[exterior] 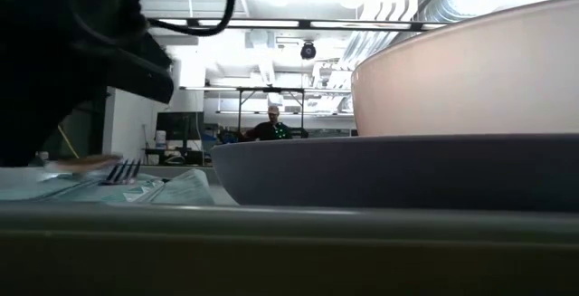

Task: Set up tray
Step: Put the purple spoon on top of the blue napkin to the left of the purple fork

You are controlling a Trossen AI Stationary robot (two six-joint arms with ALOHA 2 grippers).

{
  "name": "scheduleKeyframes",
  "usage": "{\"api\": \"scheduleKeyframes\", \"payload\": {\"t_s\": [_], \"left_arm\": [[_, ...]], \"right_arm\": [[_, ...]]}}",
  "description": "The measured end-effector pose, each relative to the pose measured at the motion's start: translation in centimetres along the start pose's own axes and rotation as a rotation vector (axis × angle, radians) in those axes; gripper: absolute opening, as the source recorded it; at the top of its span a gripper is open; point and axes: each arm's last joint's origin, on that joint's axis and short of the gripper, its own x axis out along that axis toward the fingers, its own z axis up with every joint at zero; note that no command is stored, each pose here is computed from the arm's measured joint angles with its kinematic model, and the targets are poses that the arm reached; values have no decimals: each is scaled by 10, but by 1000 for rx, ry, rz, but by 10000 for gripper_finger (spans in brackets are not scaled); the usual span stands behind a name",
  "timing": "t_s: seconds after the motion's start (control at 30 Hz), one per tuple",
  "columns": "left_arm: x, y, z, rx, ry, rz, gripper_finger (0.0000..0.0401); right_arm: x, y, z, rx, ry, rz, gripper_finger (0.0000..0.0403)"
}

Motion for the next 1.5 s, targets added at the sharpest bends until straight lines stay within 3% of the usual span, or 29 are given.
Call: {"api": "scheduleKeyframes", "payload": {"t_s": [0.23, 0.43, 0.77, 1.03, 1.5], "left_arm": [[-31, -2, 25, -60, -63, 11, 12], [-33, -5, 34, -82, -60, -1, 12], [-24, -14, 29, -75, -8, -2, 12], [-16, -6, 12, -66, 62, 138, 12], [-2, -24, 7, -56, 93, 49, 12]], "right_arm": [[0, 0, 0, -3, -1, -2, 0], [0, 0, 0, -3, -2, -3, 0], [0, 0, -1, -28, 12, -3, 0], [0, 0, -2, -33, 17, -3, 0], [0, 0, -3, -37, 24, 0, 0]]}}
